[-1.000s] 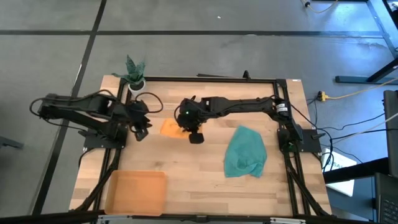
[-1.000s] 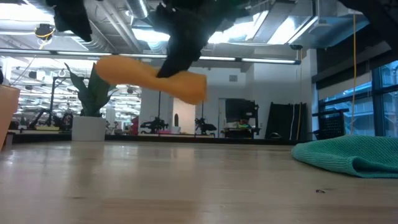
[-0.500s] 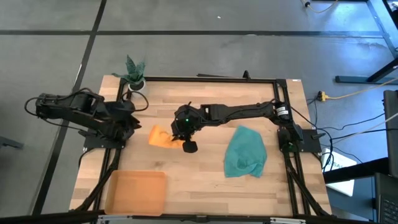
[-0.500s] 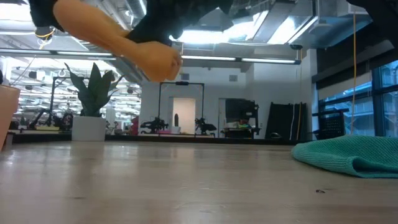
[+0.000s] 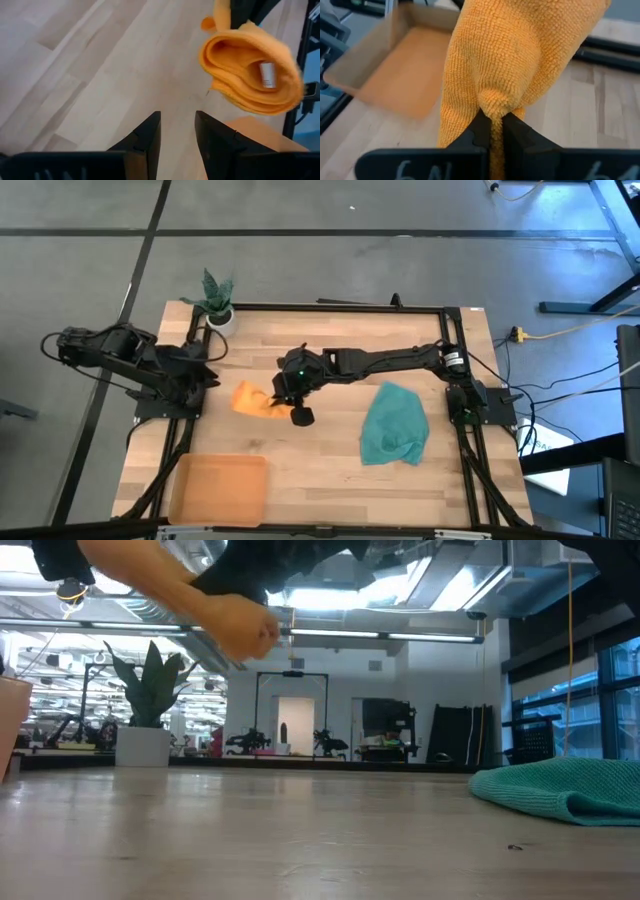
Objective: Roll microfiber towels into tight, uniform cylinder then place into a basket
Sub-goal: Put the rolled orange microfiber towel into the bin
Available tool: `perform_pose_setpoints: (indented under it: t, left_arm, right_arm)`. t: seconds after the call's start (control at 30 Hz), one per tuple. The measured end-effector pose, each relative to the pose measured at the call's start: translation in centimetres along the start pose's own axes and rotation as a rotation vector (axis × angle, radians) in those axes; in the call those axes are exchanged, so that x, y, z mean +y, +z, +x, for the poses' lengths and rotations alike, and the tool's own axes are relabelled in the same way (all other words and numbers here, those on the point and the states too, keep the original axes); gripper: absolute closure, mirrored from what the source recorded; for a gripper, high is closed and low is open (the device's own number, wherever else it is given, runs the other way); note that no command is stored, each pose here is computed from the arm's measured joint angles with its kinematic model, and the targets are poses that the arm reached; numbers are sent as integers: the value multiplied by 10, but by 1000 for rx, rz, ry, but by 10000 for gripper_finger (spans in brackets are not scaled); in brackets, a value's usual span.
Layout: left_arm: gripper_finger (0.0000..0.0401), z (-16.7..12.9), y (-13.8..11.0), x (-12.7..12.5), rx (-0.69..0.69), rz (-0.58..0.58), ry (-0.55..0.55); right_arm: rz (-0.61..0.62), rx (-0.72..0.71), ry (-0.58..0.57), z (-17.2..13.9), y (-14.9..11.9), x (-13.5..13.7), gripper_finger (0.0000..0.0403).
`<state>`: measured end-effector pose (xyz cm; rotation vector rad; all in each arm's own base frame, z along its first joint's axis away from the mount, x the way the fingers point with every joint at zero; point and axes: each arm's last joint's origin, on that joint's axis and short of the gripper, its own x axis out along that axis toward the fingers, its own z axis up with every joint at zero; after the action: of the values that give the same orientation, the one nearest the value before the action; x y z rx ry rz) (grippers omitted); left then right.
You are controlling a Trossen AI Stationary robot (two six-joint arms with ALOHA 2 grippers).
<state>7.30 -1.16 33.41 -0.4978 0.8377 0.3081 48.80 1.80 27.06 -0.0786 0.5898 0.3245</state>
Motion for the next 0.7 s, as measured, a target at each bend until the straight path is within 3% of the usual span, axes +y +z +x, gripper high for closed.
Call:
perform_pose_setpoints:
  t: [0.2,0.5,0.7]
  left_arm:
    - [291,-11,-6,9,-41,63,-38]
    - [291,-27,-17,21,-78,201,-149]
    - [291,-35,-24,30,-111,207,-184]
  right_arm:
    - [55,-126,-13,5,10,-2,382]
    - [172,-401,17,43,13,4,382]
    - [226,-391,66,63,4,22,382]
